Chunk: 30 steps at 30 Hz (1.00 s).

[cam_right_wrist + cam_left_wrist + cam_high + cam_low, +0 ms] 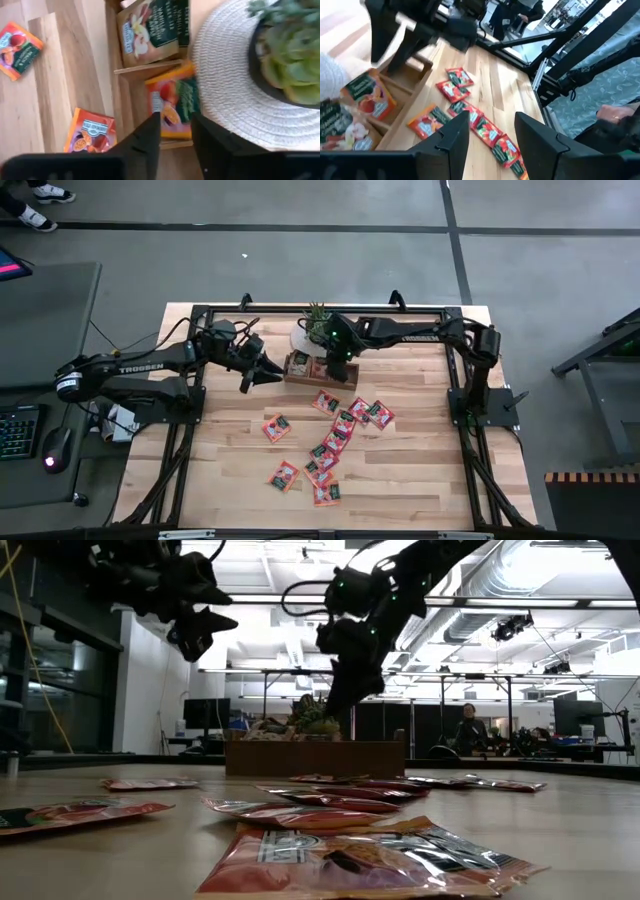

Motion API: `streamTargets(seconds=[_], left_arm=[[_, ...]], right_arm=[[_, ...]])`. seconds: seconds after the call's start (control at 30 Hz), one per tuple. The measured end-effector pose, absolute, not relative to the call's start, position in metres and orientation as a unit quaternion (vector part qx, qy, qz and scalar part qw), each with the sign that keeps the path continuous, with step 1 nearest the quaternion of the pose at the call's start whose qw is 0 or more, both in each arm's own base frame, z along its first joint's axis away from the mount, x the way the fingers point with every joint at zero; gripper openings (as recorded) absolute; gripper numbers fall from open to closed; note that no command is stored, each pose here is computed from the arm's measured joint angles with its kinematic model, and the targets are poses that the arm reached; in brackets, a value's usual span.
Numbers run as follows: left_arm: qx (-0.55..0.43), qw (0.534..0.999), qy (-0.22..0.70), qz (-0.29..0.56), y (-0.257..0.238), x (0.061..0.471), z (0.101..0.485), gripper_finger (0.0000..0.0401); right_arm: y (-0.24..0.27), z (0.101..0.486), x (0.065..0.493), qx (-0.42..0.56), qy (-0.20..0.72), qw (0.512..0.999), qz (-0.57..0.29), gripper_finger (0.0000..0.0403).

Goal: Pick & Place Tea
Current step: Put the orange tea bag into the middle section of the wooden organizer

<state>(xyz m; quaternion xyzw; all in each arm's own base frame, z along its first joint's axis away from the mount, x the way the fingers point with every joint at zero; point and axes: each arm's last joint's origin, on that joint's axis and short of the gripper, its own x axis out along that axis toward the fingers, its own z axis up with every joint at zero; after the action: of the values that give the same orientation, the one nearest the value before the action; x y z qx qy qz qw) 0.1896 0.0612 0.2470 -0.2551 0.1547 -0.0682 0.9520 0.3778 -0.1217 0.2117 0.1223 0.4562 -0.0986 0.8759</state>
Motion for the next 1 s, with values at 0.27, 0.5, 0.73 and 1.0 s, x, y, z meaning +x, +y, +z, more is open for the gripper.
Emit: streamTargets(seconds=[0.27,0.5,0.73,1.0], left_arm=[[-0.319,0.918,0.234,-0.009,0.059,0.18,0.232,0.0156],[-0.331,0.886,0.325,0.018,0.038,0.176,0.218,0.0156],[-0.324,0.866,0.375,0.071,0.009,0.175,0.21,0.0131],[-0.294,0.861,0.405,0.095,-0.022,0.183,0.197,0.0079]], right_arm=[[-0.118,0.248,0.366,0.119,0.414,0.895,-0.116,0.0173],[-0.104,0.276,0.361,0.144,0.367,0.913,-0.103,0.0181],[-0.071,0.283,0.369,0.14,0.349,0.924,-0.074,0.0182],[-0.036,0.283,0.384,0.135,0.31,0.938,-0.076,0.0182]])
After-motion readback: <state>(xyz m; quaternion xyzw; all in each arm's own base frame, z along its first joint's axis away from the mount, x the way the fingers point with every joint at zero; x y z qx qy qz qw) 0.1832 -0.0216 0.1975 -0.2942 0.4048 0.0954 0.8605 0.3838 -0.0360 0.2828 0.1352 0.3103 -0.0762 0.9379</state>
